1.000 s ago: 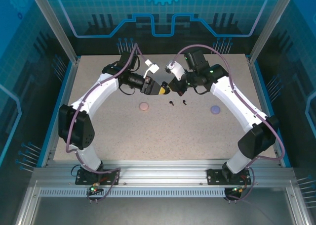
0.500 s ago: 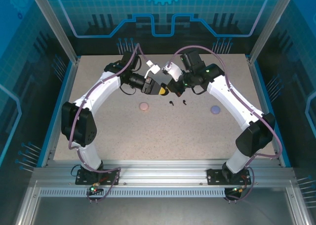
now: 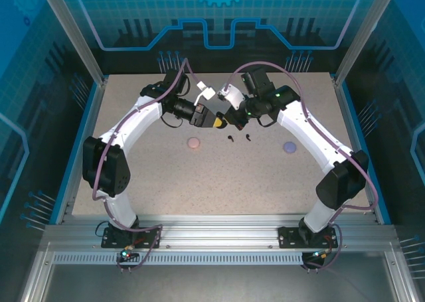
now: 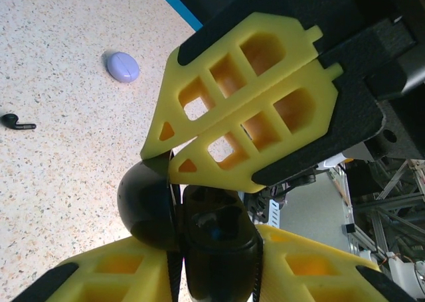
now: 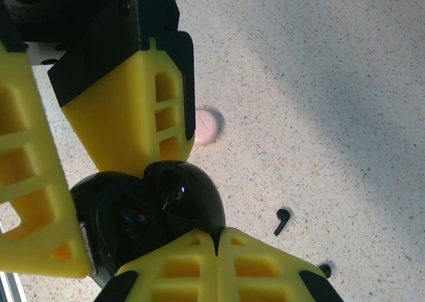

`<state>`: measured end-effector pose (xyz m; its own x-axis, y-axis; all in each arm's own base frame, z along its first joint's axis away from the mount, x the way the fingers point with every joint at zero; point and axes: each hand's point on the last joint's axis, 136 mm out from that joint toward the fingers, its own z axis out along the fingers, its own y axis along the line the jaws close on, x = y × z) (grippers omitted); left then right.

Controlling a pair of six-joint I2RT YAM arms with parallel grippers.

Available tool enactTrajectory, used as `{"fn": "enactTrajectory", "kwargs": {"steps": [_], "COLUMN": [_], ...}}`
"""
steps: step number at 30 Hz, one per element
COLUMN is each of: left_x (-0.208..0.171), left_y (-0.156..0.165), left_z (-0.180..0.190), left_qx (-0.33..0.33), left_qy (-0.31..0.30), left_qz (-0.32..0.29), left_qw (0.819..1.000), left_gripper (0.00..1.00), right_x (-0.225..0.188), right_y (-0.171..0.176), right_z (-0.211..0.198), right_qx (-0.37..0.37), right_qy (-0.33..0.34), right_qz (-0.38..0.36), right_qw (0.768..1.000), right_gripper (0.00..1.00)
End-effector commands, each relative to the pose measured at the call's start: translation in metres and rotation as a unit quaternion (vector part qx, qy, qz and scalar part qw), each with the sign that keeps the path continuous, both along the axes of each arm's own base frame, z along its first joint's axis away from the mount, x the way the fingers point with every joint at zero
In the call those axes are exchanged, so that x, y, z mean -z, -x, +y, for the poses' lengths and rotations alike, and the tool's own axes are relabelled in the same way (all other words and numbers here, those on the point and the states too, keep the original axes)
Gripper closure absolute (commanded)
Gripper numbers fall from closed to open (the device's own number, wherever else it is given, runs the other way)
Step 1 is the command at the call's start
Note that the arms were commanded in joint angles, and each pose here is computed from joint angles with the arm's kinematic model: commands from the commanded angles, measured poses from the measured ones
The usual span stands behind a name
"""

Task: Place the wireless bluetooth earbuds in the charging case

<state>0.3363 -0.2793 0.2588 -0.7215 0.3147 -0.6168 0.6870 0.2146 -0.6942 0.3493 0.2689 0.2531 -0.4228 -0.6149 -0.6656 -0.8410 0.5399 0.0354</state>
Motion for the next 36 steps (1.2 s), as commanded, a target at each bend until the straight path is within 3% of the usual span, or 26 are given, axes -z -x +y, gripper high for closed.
{"fn": "enactTrajectory", "kwargs": {"steps": [1,13,22,27,32,36], "left_x": [-0.009,-0.003,-0.001,-0.003,-0.009,-0.016], "left_y": [0.005,0.007,0.005,0.001,-0.007,-0.012], "left_z": [-0.002,-0.001,-0.001,0.007,0.026,0.042], "left_qx": [0.011,0.007,0.0,-0.038,-0.107,-0.176], "left_qy": [0.017,0.017,0.018,0.014,0.015,0.019], "left_qz": [-0.013,-0.01,-0.018,-0.058,-0.114,-0.169], "left_qw": [1.0,1.0,1.0,0.997,0.988,0.97], "left_gripper": [0.67,0.66,1.0,1.0,1.0,1.0], "right_x": [-0.006,-0.006,-0.007,-0.024,-0.042,-0.015], "right_y": [0.0,-0.001,-0.009,-0.024,-0.021,-0.028], "right_z": [0.005,0.006,0.003,-0.017,-0.039,-0.054], "right_qx": [-0.008,-0.005,0.019,0.079,0.115,0.172], "right_qy": [0.004,0.002,0.003,-0.03,-0.103,-0.106], "right_qz": [-0.01,-0.01,-0.013,-0.006,0.022,0.064], "right_qw": [1.0,1.0,1.0,0.996,0.988,0.977], "right_gripper": [1.0,1.0,1.0,0.67,0.55,0.49]}}
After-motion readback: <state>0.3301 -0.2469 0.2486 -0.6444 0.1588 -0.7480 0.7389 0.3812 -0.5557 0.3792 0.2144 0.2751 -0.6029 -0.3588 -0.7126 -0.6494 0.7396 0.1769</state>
